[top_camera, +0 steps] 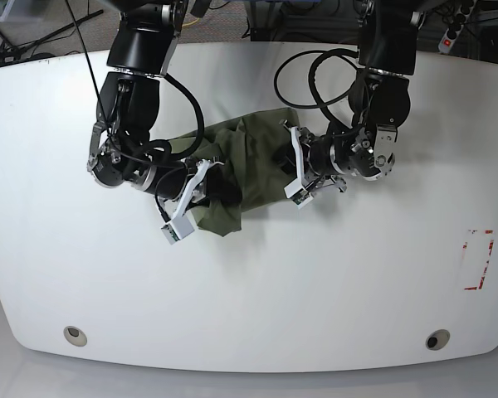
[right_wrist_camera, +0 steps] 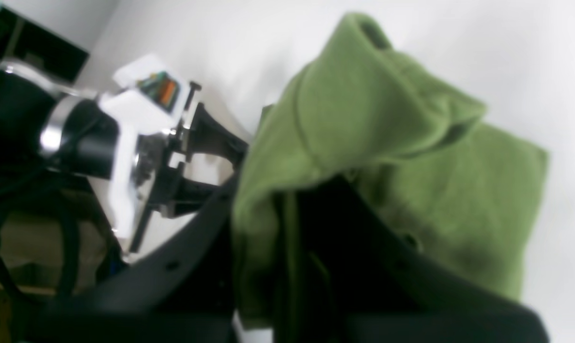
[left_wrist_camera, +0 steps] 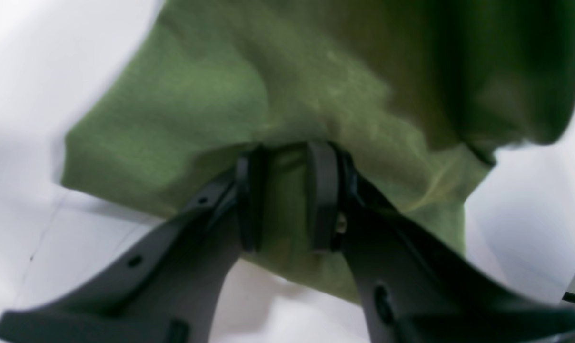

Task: Fold the T-shirt properly
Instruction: 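Lift the strip ends and bring both grippers together, folding it in half, then release the left gripper and regrasp the bundle edge beside the right gripper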

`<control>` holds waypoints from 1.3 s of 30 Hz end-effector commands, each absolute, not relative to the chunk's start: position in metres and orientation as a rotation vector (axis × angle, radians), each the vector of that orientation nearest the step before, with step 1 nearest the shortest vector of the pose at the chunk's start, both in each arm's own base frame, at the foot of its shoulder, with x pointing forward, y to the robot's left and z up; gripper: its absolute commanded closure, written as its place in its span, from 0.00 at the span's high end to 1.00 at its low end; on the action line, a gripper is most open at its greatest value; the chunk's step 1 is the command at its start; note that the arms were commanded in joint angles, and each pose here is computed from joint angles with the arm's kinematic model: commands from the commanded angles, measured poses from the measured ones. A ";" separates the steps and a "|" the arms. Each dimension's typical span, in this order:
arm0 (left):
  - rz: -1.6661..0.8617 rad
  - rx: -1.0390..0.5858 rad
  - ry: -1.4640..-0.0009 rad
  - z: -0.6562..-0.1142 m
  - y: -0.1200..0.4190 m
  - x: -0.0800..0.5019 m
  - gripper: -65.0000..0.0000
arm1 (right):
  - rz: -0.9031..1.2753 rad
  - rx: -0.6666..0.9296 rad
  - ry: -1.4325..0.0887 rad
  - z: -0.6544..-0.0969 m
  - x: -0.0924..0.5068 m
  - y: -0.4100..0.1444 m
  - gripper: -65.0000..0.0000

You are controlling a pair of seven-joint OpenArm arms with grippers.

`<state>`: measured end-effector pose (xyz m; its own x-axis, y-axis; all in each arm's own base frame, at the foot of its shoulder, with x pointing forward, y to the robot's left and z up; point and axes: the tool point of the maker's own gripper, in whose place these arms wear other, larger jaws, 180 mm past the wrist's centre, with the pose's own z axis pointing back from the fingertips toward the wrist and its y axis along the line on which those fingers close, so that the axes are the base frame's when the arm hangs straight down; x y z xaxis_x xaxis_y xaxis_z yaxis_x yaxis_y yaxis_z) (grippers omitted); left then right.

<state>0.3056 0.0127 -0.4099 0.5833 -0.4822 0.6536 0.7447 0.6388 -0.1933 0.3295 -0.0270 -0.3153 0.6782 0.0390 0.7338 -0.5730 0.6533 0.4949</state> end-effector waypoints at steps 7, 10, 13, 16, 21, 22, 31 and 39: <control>-0.761 -0.464 -0.601 -0.407 0.016 0.310 0.21 | 0.494 0.850 -0.761 -0.302 0.329 0.009 0.00; -0.760 -0.466 -0.602 -0.407 0.015 0.310 0.21 | 0.470 0.847 -0.762 -0.302 0.332 0.016 0.00; -0.761 -0.466 -0.605 -0.406 0.015 0.311 0.21 | 0.453 0.841 -0.771 -0.302 0.335 0.021 0.12; -0.760 -0.469 -0.608 -0.405 0.015 0.311 0.21 | 0.444 0.838 -0.776 -0.302 0.336 0.023 0.38; -0.748 -0.468 -0.626 -0.400 0.017 0.315 0.21 | 0.442 0.836 -0.773 -0.304 0.335 0.023 0.71; -0.739 -0.459 -0.650 -0.394 0.020 0.320 0.21 | 0.441 0.837 -0.772 -0.305 0.334 0.023 0.73; -0.581 -0.485 -0.903 -0.324 0.058 0.343 0.21 | 0.453 0.840 -0.774 -0.304 0.333 0.023 0.73; -0.518 -0.291 -0.934 -0.313 0.143 0.328 0.21 | 0.461 0.816 -0.768 -0.309 0.322 0.015 0.73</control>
